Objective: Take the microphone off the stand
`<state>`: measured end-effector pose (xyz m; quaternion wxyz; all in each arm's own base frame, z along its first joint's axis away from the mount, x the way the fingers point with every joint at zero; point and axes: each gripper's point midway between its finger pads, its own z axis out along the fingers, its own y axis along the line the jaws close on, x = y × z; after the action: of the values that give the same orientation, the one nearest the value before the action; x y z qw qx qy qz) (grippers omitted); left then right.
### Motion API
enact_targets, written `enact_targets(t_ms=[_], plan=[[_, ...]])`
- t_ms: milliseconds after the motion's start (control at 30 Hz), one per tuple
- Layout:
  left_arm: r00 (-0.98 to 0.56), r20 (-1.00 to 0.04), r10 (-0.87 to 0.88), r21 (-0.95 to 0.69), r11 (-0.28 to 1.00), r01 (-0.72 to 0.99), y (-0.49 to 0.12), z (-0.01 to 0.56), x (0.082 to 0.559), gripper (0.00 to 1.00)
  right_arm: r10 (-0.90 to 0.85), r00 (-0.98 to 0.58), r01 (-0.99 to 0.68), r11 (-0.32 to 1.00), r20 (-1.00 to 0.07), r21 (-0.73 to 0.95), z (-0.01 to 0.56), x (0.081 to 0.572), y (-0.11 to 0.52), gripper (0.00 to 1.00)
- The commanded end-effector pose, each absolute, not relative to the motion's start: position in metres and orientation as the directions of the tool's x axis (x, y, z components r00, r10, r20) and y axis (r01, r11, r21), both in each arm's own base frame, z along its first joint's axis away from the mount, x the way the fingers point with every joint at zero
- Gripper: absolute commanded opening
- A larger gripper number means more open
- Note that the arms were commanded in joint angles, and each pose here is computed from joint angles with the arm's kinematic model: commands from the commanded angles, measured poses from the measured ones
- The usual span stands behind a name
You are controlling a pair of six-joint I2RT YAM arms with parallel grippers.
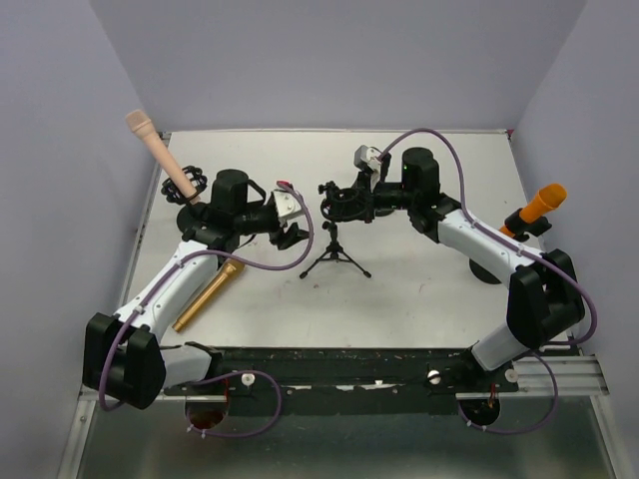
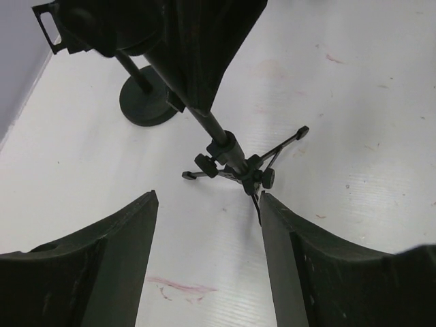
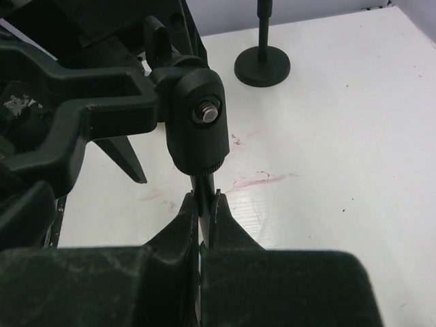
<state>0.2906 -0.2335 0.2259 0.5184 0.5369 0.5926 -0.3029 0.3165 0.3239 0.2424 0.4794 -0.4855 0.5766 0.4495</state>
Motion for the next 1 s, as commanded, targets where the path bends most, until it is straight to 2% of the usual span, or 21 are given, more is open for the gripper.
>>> enact_targets(t_ms=[0,200,367,600,833,967], plan=[[0.355,-0.863,0.359,0.417,0.111,0.902,-0.247,0.232,0.299,0.68,-0.163,-0.155,-0.984,0.117,-0.974,0.137,0.233,0.312,0.320,0.01],[0.580,-0.709,0.402,0.618,-0.044,0.785,-0.261,0.217,0.307,0.61,-0.173,-0.154,-0.985,0.105,-0.973,0.137,0.232,0.311,0.320,0.01],[0.681,-0.606,0.410,0.692,-0.150,0.706,-0.266,0.205,0.310,0.57,-0.174,-0.152,-0.985,0.112,-0.973,0.134,0.232,0.312,0.320,0.01],[0.732,-0.541,0.414,0.713,-0.235,0.661,-0.269,0.187,0.310,0.51,-0.174,-0.150,-0.985,0.115,-0.973,0.131,0.232,0.312,0.320,0.01],[0.755,-0.494,0.431,0.740,-0.248,0.625,-0.279,0.175,0.317,0.49,-0.174,-0.154,-0.984,0.114,-0.973,0.135,0.232,0.312,0.320,0.01],[0.758,-0.452,0.470,0.754,-0.252,0.606,-0.280,0.166,0.326,0.40,-0.171,-0.150,-0.984,0.118,-0.974,0.131,0.233,0.312,0.319,0.01]])
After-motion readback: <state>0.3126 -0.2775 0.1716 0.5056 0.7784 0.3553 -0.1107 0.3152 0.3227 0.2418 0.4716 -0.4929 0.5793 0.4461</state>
